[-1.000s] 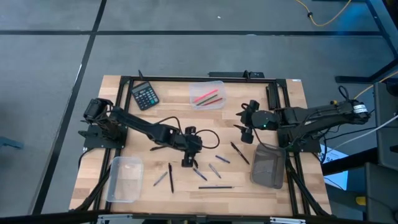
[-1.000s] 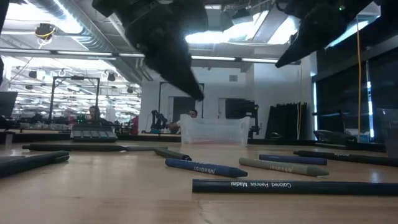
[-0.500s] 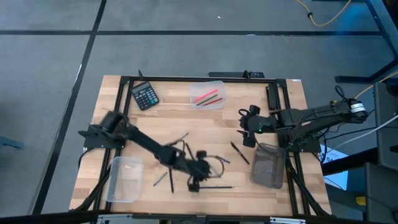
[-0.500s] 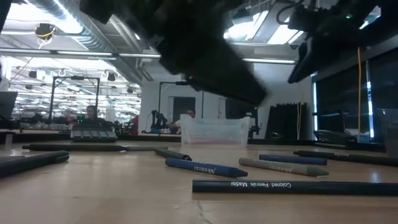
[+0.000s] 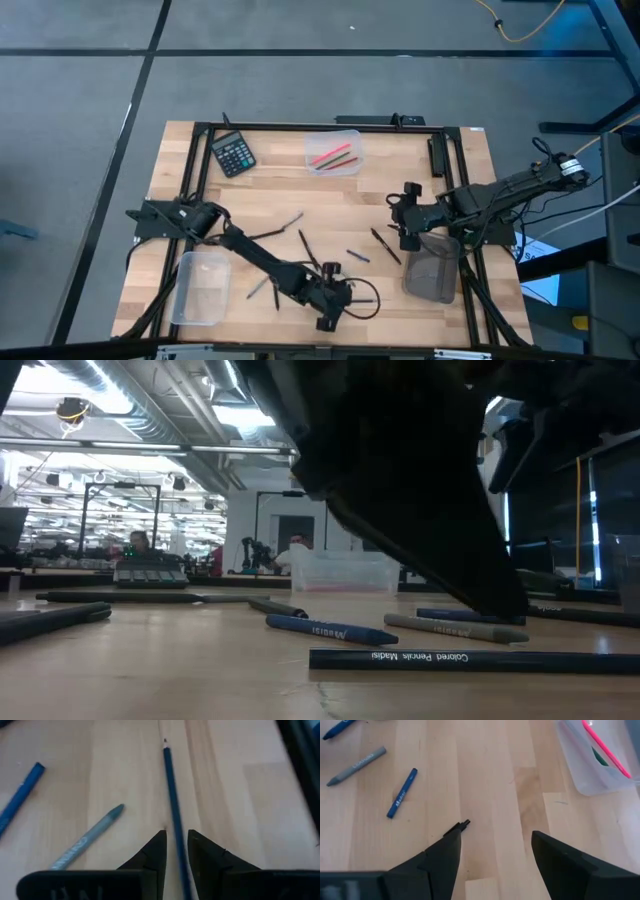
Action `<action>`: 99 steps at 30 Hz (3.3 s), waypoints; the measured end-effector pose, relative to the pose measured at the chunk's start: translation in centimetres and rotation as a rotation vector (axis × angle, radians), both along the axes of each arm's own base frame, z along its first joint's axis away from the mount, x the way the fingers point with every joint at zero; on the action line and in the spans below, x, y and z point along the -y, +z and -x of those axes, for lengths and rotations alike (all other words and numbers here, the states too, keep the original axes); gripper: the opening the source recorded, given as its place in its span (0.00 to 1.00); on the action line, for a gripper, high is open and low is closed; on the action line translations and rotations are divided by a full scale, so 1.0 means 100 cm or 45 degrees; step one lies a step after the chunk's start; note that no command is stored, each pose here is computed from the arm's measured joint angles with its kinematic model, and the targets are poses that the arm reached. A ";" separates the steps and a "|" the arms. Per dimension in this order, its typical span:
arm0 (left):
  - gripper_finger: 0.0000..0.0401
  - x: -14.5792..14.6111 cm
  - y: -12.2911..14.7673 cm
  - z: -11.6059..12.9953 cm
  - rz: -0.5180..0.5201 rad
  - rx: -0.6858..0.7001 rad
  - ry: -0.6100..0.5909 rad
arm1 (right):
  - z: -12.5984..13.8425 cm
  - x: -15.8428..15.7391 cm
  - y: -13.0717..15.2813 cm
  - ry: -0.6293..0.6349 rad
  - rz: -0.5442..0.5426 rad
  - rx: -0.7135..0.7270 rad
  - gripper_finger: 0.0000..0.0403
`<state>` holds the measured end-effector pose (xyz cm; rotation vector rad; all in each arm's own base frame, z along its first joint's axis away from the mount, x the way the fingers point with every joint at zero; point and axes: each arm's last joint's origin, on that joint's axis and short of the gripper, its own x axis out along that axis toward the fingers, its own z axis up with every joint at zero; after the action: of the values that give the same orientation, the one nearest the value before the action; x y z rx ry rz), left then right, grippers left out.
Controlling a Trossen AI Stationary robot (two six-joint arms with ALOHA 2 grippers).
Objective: Sort crayons/erasers/pens/pencils in bins
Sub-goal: Put the black pencil into the top transparent bin, then put the black pen into the bottom transparent bin
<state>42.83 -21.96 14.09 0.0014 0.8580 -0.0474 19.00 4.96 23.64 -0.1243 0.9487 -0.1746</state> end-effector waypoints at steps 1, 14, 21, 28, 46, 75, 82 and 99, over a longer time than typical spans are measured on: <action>0.17 0.001 -0.002 0.000 0.012 -0.002 0.011 | 0.001 -0.001 0.000 0.004 -0.001 -0.002 0.61; 0.16 0.004 -0.015 0.007 0.046 -0.125 0.079 | 0.005 -0.007 -0.001 0.020 0.040 -0.024 0.61; 0.02 0.000 -0.016 0.010 0.031 -0.187 0.116 | 0.005 -0.007 -0.001 0.019 0.039 -0.024 0.61; 0.01 -0.002 -0.015 0.010 0.030 -0.189 0.112 | 0.008 -0.006 -0.003 -0.008 0.046 -0.065 0.61; 0.00 -0.089 0.071 -0.004 -0.460 -0.364 0.281 | 0.010 -0.003 -0.002 -0.109 0.091 -0.035 0.61; 0.01 -0.402 0.095 0.014 -0.400 -0.352 0.465 | 0.020 0.050 0.020 -0.374 0.329 0.081 0.61; 0.06 -0.403 0.073 0.022 -0.346 -0.409 0.531 | 0.018 0.056 0.020 -0.475 0.236 0.121 0.61; 0.24 -0.378 0.082 0.019 -0.367 -0.309 0.634 | 0.014 0.050 0.018 -0.423 -0.003 0.135 0.61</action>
<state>40.98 15.82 22.34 0.0534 1.0807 0.5526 17.59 0.00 25.44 0.0458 0.8591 -0.4819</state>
